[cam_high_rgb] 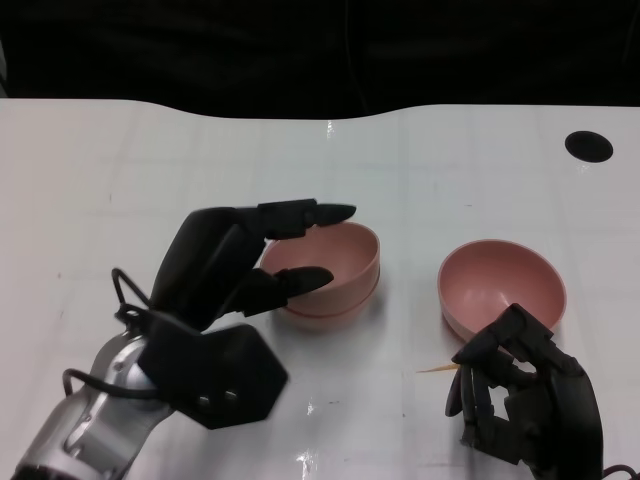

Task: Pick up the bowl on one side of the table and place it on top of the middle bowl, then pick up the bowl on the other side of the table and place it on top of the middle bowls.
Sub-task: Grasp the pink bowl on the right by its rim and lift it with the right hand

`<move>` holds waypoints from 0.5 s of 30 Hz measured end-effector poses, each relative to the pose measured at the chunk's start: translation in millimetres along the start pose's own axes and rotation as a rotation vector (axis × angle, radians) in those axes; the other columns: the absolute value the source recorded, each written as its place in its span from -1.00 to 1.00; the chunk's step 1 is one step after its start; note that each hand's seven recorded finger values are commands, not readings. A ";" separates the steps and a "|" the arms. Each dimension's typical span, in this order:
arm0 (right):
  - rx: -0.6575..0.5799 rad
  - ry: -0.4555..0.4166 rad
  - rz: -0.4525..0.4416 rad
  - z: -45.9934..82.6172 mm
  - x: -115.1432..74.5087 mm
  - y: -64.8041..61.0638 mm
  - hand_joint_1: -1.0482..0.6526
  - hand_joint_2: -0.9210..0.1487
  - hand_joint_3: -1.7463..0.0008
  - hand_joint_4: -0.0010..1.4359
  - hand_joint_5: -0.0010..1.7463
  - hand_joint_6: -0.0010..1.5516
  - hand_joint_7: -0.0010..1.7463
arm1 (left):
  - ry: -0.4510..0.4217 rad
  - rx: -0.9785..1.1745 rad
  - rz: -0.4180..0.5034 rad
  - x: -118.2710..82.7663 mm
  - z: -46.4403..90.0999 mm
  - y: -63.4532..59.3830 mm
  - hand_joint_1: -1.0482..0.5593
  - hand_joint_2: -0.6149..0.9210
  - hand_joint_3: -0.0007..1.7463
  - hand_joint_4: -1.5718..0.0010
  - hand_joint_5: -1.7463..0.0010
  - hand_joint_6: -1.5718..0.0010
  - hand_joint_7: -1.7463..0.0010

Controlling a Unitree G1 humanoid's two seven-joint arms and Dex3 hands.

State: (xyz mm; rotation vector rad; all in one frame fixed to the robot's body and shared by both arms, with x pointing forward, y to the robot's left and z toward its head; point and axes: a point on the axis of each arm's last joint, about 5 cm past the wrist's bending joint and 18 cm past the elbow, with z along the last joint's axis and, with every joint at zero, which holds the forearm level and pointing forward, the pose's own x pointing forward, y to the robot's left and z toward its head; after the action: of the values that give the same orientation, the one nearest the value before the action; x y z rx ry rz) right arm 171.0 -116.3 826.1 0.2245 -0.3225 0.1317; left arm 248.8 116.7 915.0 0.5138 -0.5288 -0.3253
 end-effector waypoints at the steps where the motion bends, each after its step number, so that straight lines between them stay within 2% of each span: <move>1: -0.001 0.000 0.000 0.1 0.0 -0.4 0.16 -0.32 -0.41 0.25 1.00 -0.11 0.87 | 0.013 -0.056 0.000 -2.8 1.4 2.2 0.24 1.00 -0.87 -0.35 0.81 -0.26 0.92; 2: -0.001 0.000 -0.001 0.1 -0.1 -0.8 0.16 -0.32 -0.41 0.25 1.00 -0.11 0.87 | 0.023 -0.100 -0.003 -5.2 2.9 4.9 0.25 1.00 -0.86 -0.35 0.81 -0.26 0.91; 3: 0.000 0.000 -0.001 0.2 -0.1 -1.0 0.16 -0.32 -0.42 0.25 1.00 -0.11 0.87 | 0.038 -0.156 -0.004 -8.2 4.3 8.6 0.32 0.99 -0.67 -0.34 0.72 -0.30 0.90; 4: 0.004 0.000 -0.002 0.3 -0.1 -1.2 0.16 -0.31 -0.42 0.25 1.00 -0.11 0.88 | 0.053 -0.218 -0.003 -10.7 5.7 12.3 0.36 0.95 -0.41 -0.17 0.29 -0.34 0.85; 5: 0.007 -0.002 -0.005 0.4 0.0 -1.4 0.16 -0.30 -0.41 0.25 1.00 -0.12 0.88 | 0.074 -0.291 0.003 -14.2 7.3 16.4 0.37 0.91 -0.25 -0.04 0.00 -0.36 0.80; 6: 0.008 -0.002 -0.005 0.5 -0.1 -1.7 0.16 -0.30 -0.41 0.25 1.00 -0.12 0.88 | 0.094 -0.353 0.008 -17.8 9.5 20.3 0.37 0.86 -0.10 0.05 -0.20 -0.35 0.70; 7: 0.009 -0.002 -0.006 0.6 -0.3 -2.2 0.16 -0.30 -0.41 0.25 1.00 -0.12 0.88 | 0.117 -0.407 0.007 -21.7 11.5 23.8 0.38 0.81 0.02 0.11 -0.33 -0.29 0.54; 8: 0.009 -0.002 -0.006 0.6 -0.4 -2.5 0.16 -0.31 -0.41 0.26 1.00 -0.12 0.88 | 0.136 -0.452 0.004 -24.8 13.0 26.4 0.41 0.74 0.19 0.17 -0.51 -0.15 0.18; 9: 0.009 -0.002 -0.007 0.6 -0.4 -2.7 0.16 -0.31 -0.41 0.26 1.00 -0.12 0.88 | 0.159 -0.509 0.001 -28.7 13.9 29.4 0.44 0.69 0.30 0.20 -0.62 -0.05 -0.07; 10: 0.009 -0.002 -0.007 0.6 -0.4 -2.8 0.16 -0.31 -0.41 0.25 1.00 -0.12 0.88 | 0.180 -0.560 -0.004 -32.5 14.1 32.4 0.47 0.66 0.39 0.21 -0.71 0.02 -0.26; 13: 0.008 -0.002 -0.008 0.6 -0.5 -3.0 0.16 -0.32 -0.40 0.25 1.00 -0.13 0.88 | 0.221 -0.645 -0.010 -39.7 14.9 38.4 0.49 0.63 0.45 0.22 -0.76 0.08 -0.40; 14: 0.008 -0.002 -0.008 0.6 -0.4 -3.1 0.16 -0.34 -0.40 0.25 1.00 -0.12 0.88 | 0.224 -0.661 -0.013 -41.8 14.7 40.4 0.53 0.56 0.56 0.08 -0.81 -0.02 -0.50; 15: 0.009 -0.001 -0.006 0.6 -0.3 -2.8 0.16 -0.34 -0.39 0.25 1.00 -0.11 0.88 | 0.226 -0.678 -0.015 -46.0 13.4 43.3 0.56 0.54 0.61 0.02 -0.84 -0.06 -0.56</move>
State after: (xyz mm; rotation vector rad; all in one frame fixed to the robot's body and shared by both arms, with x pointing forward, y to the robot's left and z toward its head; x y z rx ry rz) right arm 171.0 -119.1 826.0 0.2344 -0.3227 0.1266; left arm 210.8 166.7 930.2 -0.1043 -0.1717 -0.4296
